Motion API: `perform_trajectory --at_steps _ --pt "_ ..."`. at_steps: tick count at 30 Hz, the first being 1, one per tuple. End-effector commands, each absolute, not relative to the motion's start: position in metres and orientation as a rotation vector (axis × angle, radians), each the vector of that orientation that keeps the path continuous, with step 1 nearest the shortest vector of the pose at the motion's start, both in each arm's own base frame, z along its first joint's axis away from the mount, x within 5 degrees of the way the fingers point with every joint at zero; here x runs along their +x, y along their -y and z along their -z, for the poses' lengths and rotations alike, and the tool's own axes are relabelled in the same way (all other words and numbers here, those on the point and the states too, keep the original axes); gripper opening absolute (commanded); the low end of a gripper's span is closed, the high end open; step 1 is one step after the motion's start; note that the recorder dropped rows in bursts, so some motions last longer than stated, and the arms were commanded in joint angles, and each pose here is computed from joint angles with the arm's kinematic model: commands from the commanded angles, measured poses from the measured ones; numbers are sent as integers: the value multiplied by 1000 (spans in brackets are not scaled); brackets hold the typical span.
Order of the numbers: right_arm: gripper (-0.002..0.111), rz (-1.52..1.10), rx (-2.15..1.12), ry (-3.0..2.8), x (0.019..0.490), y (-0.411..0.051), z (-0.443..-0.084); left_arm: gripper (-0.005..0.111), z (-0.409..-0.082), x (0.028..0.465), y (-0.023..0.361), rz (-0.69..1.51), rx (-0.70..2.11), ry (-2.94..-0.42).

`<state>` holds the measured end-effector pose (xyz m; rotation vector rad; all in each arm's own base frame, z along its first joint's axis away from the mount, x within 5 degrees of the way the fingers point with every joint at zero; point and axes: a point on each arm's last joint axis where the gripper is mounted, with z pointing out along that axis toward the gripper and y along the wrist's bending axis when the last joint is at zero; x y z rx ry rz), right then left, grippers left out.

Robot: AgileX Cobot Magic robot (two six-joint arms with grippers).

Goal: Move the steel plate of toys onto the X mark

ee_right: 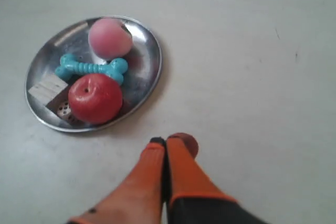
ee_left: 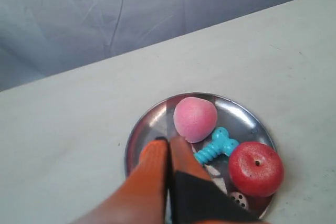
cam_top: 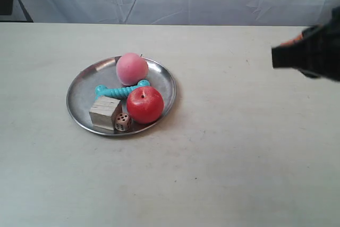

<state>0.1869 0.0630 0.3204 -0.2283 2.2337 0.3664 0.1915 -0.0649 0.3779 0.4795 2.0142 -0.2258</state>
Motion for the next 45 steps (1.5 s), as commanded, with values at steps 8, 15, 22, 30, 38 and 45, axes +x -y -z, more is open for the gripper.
perform_trajectory --at_steps 8,15,22,30,38,45 --pt "0 -412 -322 -2410 105 -48 -298 0 -397 165 57 206 474 -1906" --pt "0 -325 -272 -2211 87 -34 -316 0 -397 165 57 206 474 -1906" --pt "0 0 -46 -1693 58 -3 -329 0 -397 165 57 206 473 -1903" --pt "0 24 58 -1640 52 1 -253 0 -397 165 57 204 473 -1901" --pt "0 -55 139 -1757 61 1 -190 0 -397 165 57 204 473 -1901" --pt "0 -123 178 -1815 59 -1 -185 0 -397 165 57 204 473 -1901"
